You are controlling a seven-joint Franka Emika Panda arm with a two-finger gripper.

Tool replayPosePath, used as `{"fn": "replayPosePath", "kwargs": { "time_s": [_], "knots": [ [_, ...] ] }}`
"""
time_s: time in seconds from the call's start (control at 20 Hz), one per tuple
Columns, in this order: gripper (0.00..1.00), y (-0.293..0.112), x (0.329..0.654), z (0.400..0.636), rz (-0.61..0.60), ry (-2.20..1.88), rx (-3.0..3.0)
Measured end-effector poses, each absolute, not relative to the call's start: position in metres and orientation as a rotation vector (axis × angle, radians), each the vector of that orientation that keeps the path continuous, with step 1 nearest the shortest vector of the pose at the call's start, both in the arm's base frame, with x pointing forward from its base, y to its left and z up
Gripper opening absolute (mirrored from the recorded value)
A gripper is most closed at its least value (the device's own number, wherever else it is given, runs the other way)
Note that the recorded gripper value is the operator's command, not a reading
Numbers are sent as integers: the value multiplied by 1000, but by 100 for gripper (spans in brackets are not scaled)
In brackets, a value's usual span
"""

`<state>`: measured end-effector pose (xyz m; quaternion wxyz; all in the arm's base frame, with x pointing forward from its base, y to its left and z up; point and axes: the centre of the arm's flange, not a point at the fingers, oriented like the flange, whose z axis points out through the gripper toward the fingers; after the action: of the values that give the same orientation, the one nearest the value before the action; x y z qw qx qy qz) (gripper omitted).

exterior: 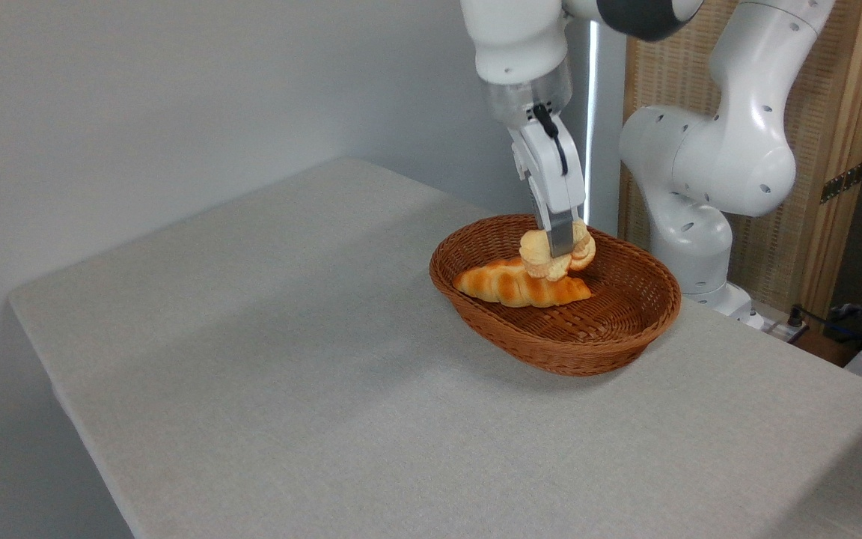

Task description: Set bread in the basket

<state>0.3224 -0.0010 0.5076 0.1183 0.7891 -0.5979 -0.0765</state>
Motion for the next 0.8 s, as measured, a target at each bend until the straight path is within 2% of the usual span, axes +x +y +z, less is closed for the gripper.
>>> {"fn": "replayPosePath", "kwargs": {
  "time_s": [0.2, 0.35, 0.8],
  "knots": [
    [93, -1, 324, 499, -252, -1741, 2298],
    [100, -1, 325, 498, -259, -1739, 2296],
    [100, -1, 329, 501, -252, -1741, 2301]
  ]
}}
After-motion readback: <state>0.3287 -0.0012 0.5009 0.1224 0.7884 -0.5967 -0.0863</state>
